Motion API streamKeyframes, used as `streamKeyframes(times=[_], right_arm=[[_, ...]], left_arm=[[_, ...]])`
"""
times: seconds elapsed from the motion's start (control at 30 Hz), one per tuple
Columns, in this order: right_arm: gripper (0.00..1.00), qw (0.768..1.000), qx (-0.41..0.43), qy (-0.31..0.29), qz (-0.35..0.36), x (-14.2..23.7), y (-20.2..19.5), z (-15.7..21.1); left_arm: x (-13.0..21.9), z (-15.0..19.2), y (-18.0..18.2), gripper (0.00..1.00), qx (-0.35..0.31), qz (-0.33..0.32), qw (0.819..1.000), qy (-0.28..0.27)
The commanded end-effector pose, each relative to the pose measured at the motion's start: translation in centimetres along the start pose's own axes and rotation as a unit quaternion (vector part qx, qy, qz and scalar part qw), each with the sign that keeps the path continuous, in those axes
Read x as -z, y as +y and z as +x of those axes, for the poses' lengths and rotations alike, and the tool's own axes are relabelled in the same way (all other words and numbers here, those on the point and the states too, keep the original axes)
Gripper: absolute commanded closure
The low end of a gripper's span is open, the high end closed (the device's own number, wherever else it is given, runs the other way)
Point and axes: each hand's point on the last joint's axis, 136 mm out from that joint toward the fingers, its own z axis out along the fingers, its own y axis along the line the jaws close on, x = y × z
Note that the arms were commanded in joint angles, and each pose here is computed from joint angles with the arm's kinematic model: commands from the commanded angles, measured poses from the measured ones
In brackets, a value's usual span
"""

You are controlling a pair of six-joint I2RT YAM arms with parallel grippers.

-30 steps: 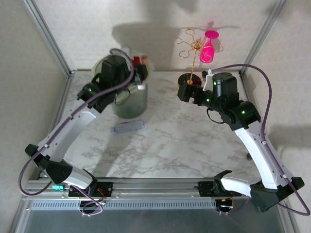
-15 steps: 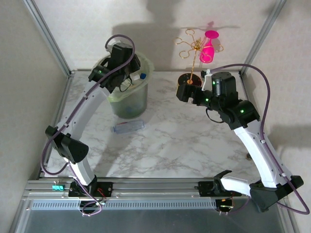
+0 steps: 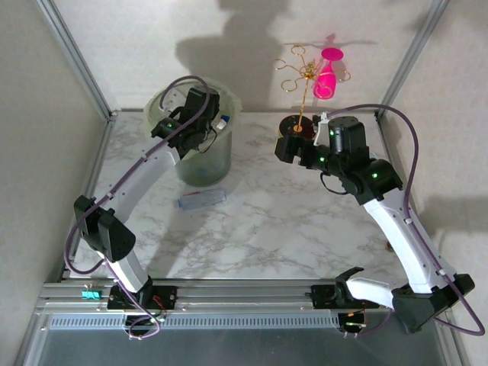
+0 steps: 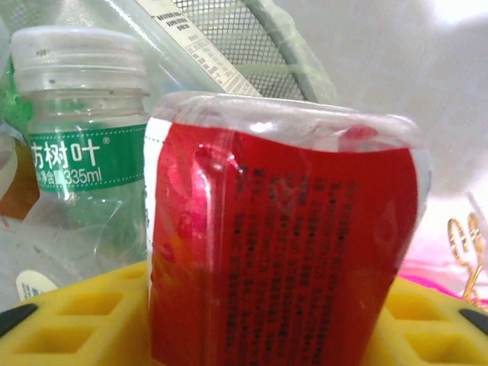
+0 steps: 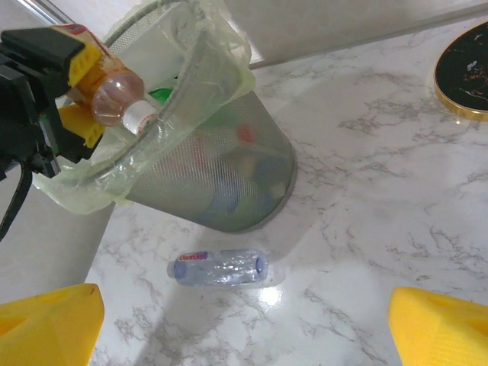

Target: Put the plastic bottles in the bin

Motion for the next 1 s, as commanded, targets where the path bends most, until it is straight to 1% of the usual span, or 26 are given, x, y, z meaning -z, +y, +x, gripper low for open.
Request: streamKeyframes(times=[0.0,0.03,0.07,0.1,0.27,0.33,0.4,0.47,0.5,0.57,0.6,0.67,0.73,0.8,0.87,0.97], right_arm=[[0.04,1.000,0.000,-0.012,-0.009,0.3,0.2,-0.4],[0.04,1.000,0.001,-0.014,-0.010,0.4,0.3,-0.4],[0.04,1.000,0.001,-0.013,-0.009,0.4,0.2,-0.4],[0.04,1.000,0.001,-0.014,-0.009,0.4,0.2,-0.5],[0.04,1.000,0.004,-0.017,-0.007,0.5,0.2,-0.6],[0.04,1.000,0.004,-0.019,-0.007,0.5,0.3,-0.8],[0.04,1.000,0.004,-0.020,-0.007,0.5,0.2,-0.7],[0.04,1.000,0.003,-0.016,-0.009,0.3,0.2,-0.5],[0.04,1.000,0.001,-0.015,-0.010,0.3,0.2,-0.5],[0.04,1.000,0.000,-0.011,-0.013,0.0,0.3,-0.4],[0.04,1.000,0.001,-0.010,-0.015,0.0,0.4,-0.3],[0.04,1.000,-0.002,-0.006,-0.017,-0.2,0.4,-0.3],[0.04,1.000,-0.002,-0.005,-0.019,-0.2,0.5,-0.3],[0.04,1.000,0.000,-0.002,-0.018,-0.2,0.5,-0.1],[0.04,1.000,-0.002,0.001,-0.017,-0.2,0.4,0.0],[0.04,1.000,-0.003,0.001,-0.018,-0.1,0.4,0.1]], left_arm=[[1.7,-2.2,-1.5,0.37,0.069,0.030,0.996,-0.036],[2.1,-2.4,-1.9,0.33,0.072,0.038,0.996,-0.035],[2.4,-2.8,-2.2,0.24,0.075,0.042,0.996,-0.038],[2.8,-3.2,-2.4,0.21,0.075,0.045,0.995,-0.042],[4.6,-4.9,-2.1,0.19,0.077,0.048,0.995,-0.050],[5.5,-5.8,-1.8,0.19,0.067,0.049,0.995,-0.055],[6.6,-7.0,-2.0,0.21,0.038,0.060,0.995,-0.069],[7.6,-7.7,-3.4,0.27,-0.017,0.098,0.992,-0.077],[7.7,-7.5,-4.1,0.31,-0.038,0.116,0.990,-0.071],[7.7,-6.6,-6.4,0.43,-0.086,0.169,0.981,-0.044],[7.5,-5.9,-7.4,0.45,-0.112,0.189,0.975,-0.031],[6.2,-3.9,-8.7,0.52,-0.163,0.205,0.965,0.007],[5.0,-1.7,-9.6,0.55,-0.199,0.217,0.954,0.053],[3.3,0.4,-9.6,0.55,-0.222,0.212,0.948,0.088],[1.9,1.7,-8.9,0.55,-0.232,0.202,0.946,0.105],[0.4,2.3,-7.7,0.54,-0.232,0.187,0.948,0.108]])
